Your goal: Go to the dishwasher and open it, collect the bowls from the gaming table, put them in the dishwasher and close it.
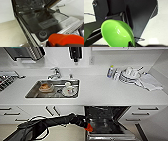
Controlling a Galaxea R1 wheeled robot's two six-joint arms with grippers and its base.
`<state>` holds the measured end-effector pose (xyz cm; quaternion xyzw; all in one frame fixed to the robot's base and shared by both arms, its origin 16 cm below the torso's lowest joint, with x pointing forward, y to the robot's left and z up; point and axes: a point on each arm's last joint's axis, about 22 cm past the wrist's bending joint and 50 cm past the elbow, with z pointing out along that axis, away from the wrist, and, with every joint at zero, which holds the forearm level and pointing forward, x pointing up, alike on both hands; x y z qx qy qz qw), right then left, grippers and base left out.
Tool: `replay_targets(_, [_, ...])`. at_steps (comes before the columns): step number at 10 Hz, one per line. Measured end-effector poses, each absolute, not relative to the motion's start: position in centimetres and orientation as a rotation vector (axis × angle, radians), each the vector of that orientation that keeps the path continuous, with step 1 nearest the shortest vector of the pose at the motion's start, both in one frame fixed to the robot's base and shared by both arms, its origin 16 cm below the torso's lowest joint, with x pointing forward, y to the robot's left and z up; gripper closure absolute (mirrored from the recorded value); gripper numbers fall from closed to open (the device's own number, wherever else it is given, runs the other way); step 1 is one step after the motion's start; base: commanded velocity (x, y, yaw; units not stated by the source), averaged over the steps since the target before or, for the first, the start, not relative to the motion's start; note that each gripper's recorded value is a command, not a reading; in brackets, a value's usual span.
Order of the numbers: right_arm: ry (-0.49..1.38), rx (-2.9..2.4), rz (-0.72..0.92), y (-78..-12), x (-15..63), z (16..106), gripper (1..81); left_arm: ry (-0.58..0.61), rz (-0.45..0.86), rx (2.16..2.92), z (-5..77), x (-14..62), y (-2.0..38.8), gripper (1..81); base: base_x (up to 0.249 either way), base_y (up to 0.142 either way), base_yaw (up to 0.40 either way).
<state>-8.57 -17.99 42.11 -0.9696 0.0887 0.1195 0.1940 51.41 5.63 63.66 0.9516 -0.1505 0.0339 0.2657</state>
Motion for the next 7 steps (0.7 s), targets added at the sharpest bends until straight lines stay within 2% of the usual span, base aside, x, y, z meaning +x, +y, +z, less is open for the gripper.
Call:
replay_targets(2, [0.250,-2.720,0.337,-18.0,-8.7,42.1,81.1,-0.464,0.113,2.542,65.3,52.7,1.7,81.1,0.000,0.000,0.000])
replay_targets(5, [0.251,-2.716,0.339,-17.8,-8.7,42.2,81.1,-0.507,0.128,2.516,66.6,53.3,-1.7,81.1,0.000,0.000,0.000])
replay_targets(7, [0.251,-2.715,0.341,-17.8,-8.7,42.2,81.1,-0.505,0.164,2.451,67.7,53.2,-3.9,81.1,0.000,0.000,0.000])
